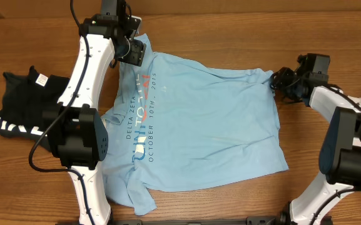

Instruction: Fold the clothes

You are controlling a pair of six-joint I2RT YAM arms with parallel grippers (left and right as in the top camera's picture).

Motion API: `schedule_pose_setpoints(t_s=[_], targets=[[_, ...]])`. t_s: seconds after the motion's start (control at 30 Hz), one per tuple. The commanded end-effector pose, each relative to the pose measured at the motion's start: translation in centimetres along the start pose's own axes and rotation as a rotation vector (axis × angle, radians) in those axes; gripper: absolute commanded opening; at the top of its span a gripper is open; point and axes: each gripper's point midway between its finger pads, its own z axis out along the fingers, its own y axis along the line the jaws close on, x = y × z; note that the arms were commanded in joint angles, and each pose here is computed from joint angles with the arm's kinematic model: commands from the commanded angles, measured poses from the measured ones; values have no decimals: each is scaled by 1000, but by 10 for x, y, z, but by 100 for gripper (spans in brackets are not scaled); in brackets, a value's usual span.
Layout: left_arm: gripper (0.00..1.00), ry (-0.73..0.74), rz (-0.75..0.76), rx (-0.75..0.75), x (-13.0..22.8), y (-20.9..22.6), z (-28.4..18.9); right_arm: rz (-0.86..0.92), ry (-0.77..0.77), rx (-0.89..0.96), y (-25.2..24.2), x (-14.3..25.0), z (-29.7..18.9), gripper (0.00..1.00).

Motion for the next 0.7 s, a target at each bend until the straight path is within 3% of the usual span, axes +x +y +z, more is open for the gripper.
schedule_pose_setpoints(t_s=[0.0, 0.13, 0.27, 0.37, 0.4, 0.5, 0.67], targets=[[71, -29, -14, 18, -6, -7, -11, -17, -2, -36, 6, -2, 12, 43], [72, -30, -14, 18, -7, -7, -11, -35, -24, -99, 17, -9, 13, 34], [73, -43, -18, 16, -10, -6, -11, -44, -4, -176, 30, -6, 11, 33], [73, -46, -17, 16, -10, -6, -11, -44, -4, -176, 30, -6, 11, 8], [73, -46, -17, 16, -10, -6, -11, -44, -5, -176, 31, -6, 11, 4], [73, -46, -17, 16, -10, -6, -11, -46, -50, -184, 35, -28, -5, 4], [74, -67, -16, 14, -16, -5, -11, -37, -232, -247, 68, -101, -69, 4]])
